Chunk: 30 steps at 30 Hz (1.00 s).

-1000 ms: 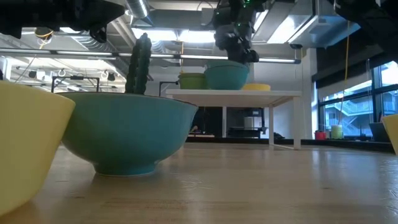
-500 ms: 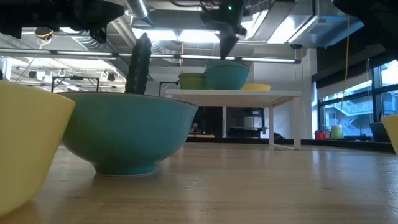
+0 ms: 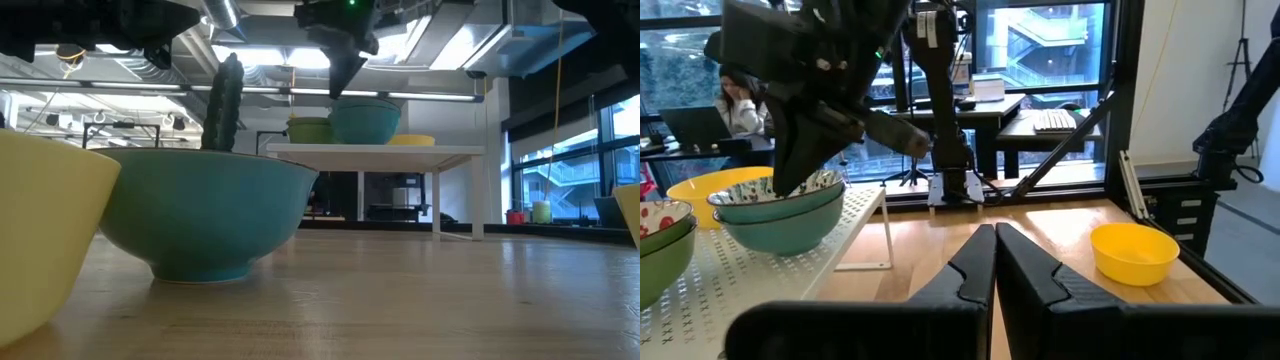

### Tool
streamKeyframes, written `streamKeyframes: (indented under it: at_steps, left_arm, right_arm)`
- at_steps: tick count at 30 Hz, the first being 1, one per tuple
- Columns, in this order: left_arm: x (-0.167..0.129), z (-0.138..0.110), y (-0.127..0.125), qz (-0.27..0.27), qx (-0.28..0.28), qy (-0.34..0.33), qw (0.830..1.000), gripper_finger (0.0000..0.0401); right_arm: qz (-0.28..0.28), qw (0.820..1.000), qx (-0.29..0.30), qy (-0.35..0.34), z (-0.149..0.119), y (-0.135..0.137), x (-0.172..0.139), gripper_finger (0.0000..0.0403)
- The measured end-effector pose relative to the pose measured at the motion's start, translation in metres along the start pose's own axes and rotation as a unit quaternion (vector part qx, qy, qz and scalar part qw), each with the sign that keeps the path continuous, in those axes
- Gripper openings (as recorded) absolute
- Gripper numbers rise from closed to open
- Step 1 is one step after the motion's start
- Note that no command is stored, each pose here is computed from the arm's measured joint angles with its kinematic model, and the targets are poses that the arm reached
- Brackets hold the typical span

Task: Pick & Place Mini bowls
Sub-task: Stack the right green patterned bowl on the green patterned bowl on the shelf, then stack the right yellow bowl on the yellow bowl on the shelf

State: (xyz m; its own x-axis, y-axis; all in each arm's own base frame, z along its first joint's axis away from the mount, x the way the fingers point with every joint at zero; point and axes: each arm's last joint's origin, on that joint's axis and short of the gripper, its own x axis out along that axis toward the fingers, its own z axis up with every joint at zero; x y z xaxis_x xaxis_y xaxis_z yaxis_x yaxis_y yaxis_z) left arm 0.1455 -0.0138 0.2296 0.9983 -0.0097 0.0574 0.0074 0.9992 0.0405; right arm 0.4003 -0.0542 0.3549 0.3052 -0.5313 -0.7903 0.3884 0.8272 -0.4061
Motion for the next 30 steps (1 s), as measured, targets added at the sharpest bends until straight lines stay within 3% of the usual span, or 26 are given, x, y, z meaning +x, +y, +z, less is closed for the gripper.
streamKeyframes:
  at_steps: [6, 15, 25, 30]
  left_arm:
    - [0.0, 0.0, 0.0, 0.0, 0.0, 0.0, 1.0, 0.0006]
    - [0.0, 0.0, 0.0, 0.0, 0.0, -0.001, 1.0, 0.0006]
    - [0.0, 0.0, 0.0, -0.005, -0.005, -0.001, 1.0, 0.0006]
    - [0.0, 0.0, -0.002, -0.032, -0.03, 0.002, 0.999, 0.0006]
  right_arm:
    - [0.026, 0.999, 0.038, 0.017, -0.001, -0.007, 0.004, 0.0001]
    - [-0.009, 1.0, 0.018, -0.012, 0.004, -0.016, -0.01, 0.0001]
    - [-0.008, 0.999, 0.023, -0.04, 0.012, -0.04, -0.021, 0.0001]
    - [0.041, 0.998, 0.024, -0.034, 0.012, -0.045, -0.017, 0.0001]
